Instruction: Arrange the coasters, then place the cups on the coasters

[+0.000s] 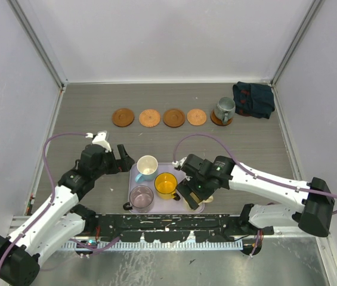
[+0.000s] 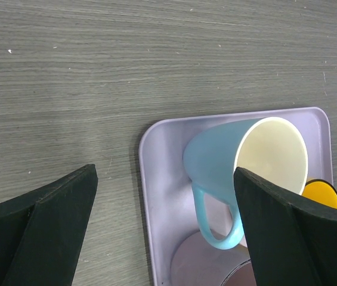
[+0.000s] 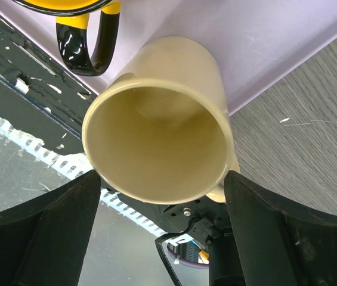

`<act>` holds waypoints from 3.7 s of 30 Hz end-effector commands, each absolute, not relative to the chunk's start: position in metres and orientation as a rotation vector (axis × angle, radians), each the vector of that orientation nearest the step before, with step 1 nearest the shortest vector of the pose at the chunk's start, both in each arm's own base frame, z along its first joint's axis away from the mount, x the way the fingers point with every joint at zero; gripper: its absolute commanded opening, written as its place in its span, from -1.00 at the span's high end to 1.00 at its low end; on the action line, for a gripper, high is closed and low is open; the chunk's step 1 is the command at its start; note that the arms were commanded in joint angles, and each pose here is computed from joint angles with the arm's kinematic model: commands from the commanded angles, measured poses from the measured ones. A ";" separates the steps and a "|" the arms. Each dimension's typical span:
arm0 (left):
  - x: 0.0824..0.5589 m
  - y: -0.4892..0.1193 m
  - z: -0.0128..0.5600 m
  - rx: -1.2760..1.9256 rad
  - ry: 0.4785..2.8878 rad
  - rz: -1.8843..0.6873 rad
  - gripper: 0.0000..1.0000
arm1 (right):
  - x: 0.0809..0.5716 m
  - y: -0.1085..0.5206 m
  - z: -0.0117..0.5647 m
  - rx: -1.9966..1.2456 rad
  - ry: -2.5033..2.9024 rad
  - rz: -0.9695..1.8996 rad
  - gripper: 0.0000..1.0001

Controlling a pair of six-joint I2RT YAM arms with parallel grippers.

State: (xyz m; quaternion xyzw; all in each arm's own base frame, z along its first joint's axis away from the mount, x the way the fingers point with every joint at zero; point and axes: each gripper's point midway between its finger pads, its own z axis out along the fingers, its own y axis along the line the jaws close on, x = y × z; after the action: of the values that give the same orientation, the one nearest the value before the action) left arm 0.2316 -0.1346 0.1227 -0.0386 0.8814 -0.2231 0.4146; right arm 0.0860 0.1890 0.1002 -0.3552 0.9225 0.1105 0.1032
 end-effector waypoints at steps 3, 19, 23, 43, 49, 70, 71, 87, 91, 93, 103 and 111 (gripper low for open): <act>0.242 -0.137 0.132 -0.089 2.158 -0.566 -0.96 | 0.104 0.190 0.093 -0.977 2.693 0.220 -0.76; 0.242 -0.135 0.131 -0.082 2.153 -0.552 -0.96 | 0.154 0.207 0.095 -0.777 2.611 0.020 -0.76; 0.241 -0.135 0.129 -0.079 2.159 -0.549 -0.96 | 0.172 0.214 0.099 -0.701 2.568 -0.028 -0.76; 0.240 -0.136 0.125 -0.081 2.163 -0.562 -0.96 | 0.179 0.231 0.110 -0.549 2.520 0.143 -0.82; 0.239 -0.137 0.125 -0.078 2.164 -0.565 -0.96 | 0.167 0.230 0.099 -0.530 2.546 0.220 -0.79; 0.237 -0.139 0.127 -0.078 2.166 -0.587 -0.96 | 0.165 0.201 0.092 -0.355 2.529 0.191 0.03; 0.237 -0.139 0.127 -0.079 2.167 -0.586 -0.96 | 0.165 0.199 0.090 -0.350 2.534 0.177 0.04; 0.237 -0.138 0.123 -0.078 2.178 -0.572 -0.96 | 0.166 0.192 0.062 -0.337 2.560 0.094 0.11; 0.237 -0.137 0.122 -0.081 2.178 -0.567 -0.96 | 0.169 0.198 0.061 -0.342 2.551 0.114 0.12; 0.236 -0.136 0.121 -0.082 2.182 -0.564 -0.96 | 0.170 0.200 0.061 -0.345 2.547 0.123 0.12; 0.235 -0.135 0.119 -0.083 2.185 -0.560 -0.96 | 0.170 0.200 0.057 -0.346 2.545 0.119 0.54; 0.236 -0.136 0.118 -0.085 2.186 -0.564 -0.96 | 0.170 0.197 0.057 -0.365 2.539 0.103 0.98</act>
State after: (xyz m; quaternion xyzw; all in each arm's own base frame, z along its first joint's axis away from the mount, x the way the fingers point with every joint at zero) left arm 0.2288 -0.1331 0.1088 -0.0376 0.8870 -0.2174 0.4056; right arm 0.1638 0.1964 0.0522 -0.1393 0.9536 0.0380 0.2641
